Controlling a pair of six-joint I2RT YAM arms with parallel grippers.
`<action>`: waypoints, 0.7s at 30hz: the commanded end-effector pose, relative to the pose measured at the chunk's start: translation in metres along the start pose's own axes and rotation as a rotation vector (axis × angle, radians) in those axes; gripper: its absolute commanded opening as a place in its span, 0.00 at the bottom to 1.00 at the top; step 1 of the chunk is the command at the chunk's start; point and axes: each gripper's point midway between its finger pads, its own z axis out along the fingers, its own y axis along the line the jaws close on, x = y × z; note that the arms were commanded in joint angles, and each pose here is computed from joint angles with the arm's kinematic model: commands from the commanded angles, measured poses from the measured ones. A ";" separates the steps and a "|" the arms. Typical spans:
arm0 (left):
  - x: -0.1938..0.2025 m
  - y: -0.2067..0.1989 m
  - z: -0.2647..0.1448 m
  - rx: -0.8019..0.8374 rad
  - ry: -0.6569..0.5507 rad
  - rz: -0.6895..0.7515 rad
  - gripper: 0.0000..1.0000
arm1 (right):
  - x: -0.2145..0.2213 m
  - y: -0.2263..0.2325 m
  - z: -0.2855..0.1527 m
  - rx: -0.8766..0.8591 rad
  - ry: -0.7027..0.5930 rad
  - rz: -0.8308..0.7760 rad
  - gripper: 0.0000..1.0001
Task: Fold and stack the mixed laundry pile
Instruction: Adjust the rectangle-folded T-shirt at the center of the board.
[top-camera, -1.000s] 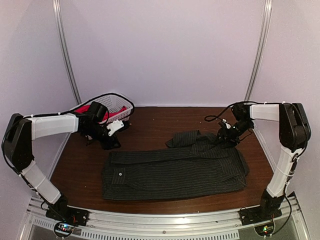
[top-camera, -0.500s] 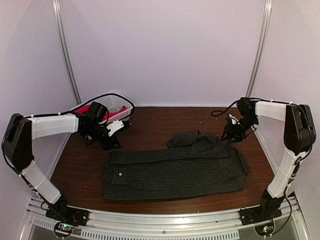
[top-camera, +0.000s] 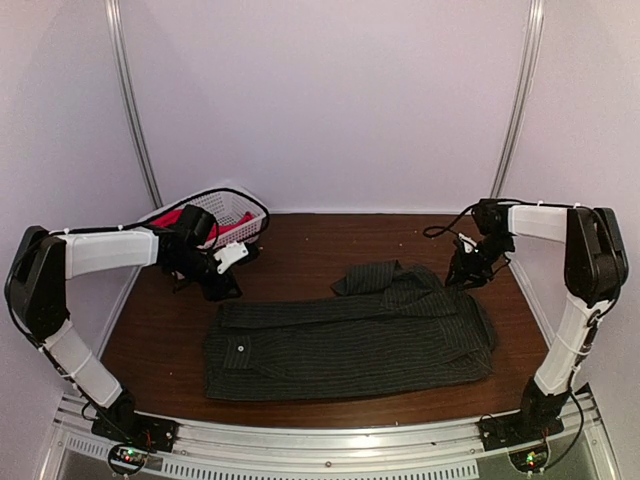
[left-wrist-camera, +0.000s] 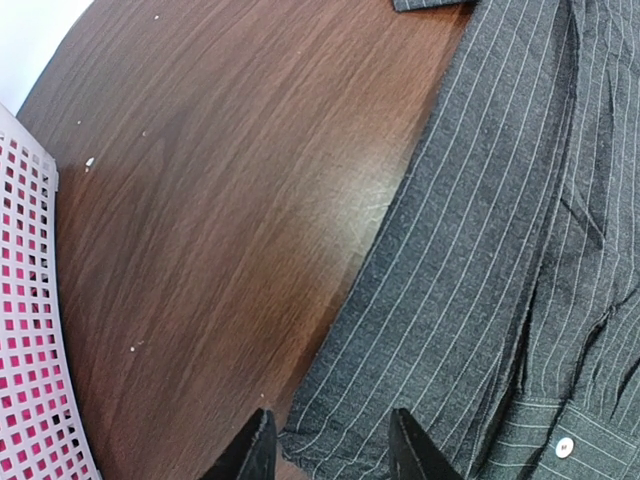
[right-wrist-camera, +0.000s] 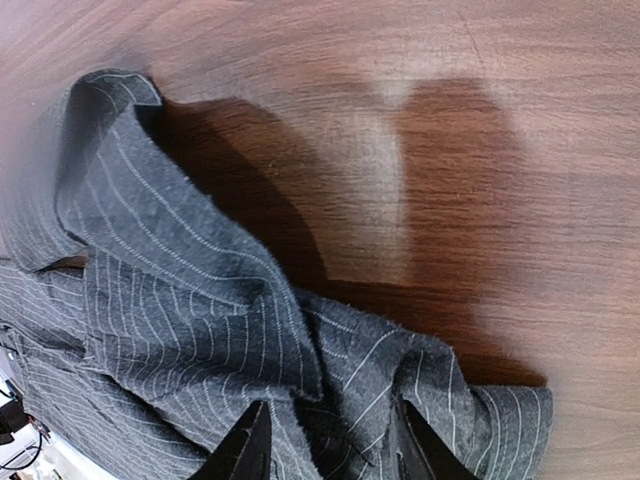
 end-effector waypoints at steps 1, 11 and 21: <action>0.001 0.004 0.006 -0.010 -0.002 0.004 0.41 | 0.000 -0.009 0.014 0.024 0.016 0.007 0.41; 0.006 0.004 0.011 -0.010 0.012 0.009 0.41 | -0.025 -0.006 0.014 0.024 -0.014 -0.005 0.03; 0.004 0.007 0.011 -0.020 0.011 0.006 0.41 | -0.022 -0.009 0.006 0.044 0.002 -0.010 0.24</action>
